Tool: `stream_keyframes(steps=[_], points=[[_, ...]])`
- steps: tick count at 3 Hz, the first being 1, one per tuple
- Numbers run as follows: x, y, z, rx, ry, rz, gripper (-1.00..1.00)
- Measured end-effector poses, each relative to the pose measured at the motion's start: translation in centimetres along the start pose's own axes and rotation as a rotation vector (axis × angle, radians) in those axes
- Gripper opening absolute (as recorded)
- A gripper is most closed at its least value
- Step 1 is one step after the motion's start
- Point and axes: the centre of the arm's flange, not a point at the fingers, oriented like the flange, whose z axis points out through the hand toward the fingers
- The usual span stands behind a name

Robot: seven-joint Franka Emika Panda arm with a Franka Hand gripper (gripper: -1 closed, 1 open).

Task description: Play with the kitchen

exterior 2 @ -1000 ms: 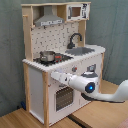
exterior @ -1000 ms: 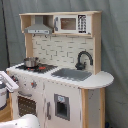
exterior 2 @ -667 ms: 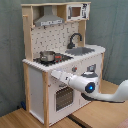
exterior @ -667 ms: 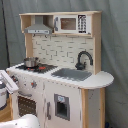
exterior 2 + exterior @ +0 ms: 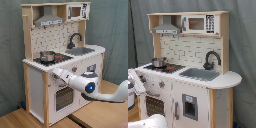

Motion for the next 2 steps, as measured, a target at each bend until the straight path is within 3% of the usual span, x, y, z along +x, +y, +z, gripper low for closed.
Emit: stream_keyframes(steps=[2], points=[[-0.03,-0.04,0.0,0.0,-0.001,0.229,-1.0]])
